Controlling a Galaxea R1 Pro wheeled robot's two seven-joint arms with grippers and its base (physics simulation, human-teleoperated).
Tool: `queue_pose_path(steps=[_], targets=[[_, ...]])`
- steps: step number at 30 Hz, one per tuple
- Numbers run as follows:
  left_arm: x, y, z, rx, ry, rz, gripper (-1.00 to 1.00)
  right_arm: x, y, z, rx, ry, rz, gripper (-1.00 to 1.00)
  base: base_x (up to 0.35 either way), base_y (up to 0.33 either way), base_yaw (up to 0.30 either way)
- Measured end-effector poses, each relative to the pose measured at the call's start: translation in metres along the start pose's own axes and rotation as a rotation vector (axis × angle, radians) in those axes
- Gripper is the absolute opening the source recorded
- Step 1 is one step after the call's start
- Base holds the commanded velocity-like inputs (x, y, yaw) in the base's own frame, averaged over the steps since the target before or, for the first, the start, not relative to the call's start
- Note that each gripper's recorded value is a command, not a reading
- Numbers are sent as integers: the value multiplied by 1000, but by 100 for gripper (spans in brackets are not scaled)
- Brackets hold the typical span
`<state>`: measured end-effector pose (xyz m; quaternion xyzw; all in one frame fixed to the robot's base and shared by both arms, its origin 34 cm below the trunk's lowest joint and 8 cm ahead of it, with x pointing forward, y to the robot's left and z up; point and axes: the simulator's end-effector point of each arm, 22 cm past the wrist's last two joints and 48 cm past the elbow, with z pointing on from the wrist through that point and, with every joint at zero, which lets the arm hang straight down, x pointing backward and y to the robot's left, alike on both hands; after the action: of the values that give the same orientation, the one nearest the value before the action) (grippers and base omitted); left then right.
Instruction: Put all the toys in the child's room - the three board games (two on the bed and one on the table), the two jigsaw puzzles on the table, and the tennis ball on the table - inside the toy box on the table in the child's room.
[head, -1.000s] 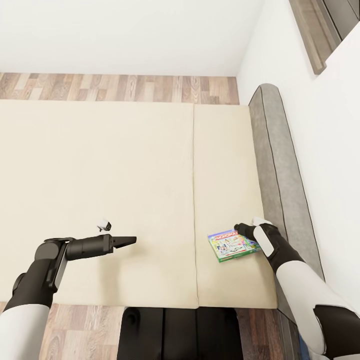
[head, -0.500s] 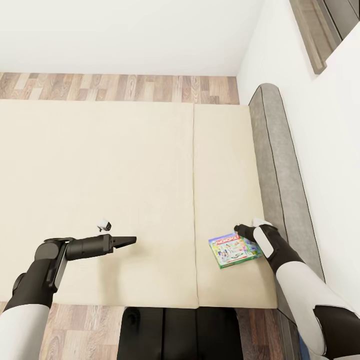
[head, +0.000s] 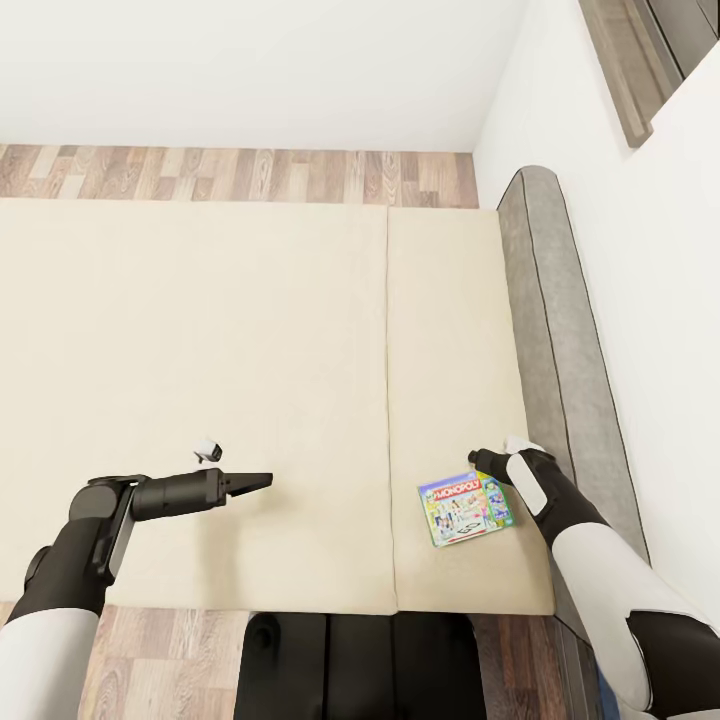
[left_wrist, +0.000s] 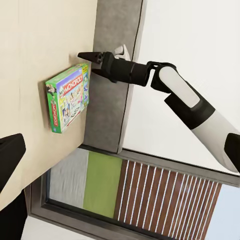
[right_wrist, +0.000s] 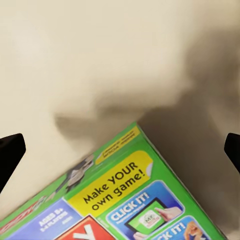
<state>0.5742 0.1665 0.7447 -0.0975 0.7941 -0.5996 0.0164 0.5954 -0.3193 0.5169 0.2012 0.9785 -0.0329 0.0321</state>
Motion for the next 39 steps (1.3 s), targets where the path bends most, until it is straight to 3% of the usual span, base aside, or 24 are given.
queue_pose_path(steps=[10, 20, 39], targets=[[0, 0, 0, -1, 0, 0, 100, -1, 0, 0, -11, 2, 12, 100, 0, 0, 0], [0, 0, 0, 0, 0, 1, 100, -9, 8, -2, -103, -10, 16, 100, 0, 0, 0], [0, -1, 0, 0, 1, 2, 100, -9, 7, -3, -110, -11, 18, 100, 0, 0, 0]])
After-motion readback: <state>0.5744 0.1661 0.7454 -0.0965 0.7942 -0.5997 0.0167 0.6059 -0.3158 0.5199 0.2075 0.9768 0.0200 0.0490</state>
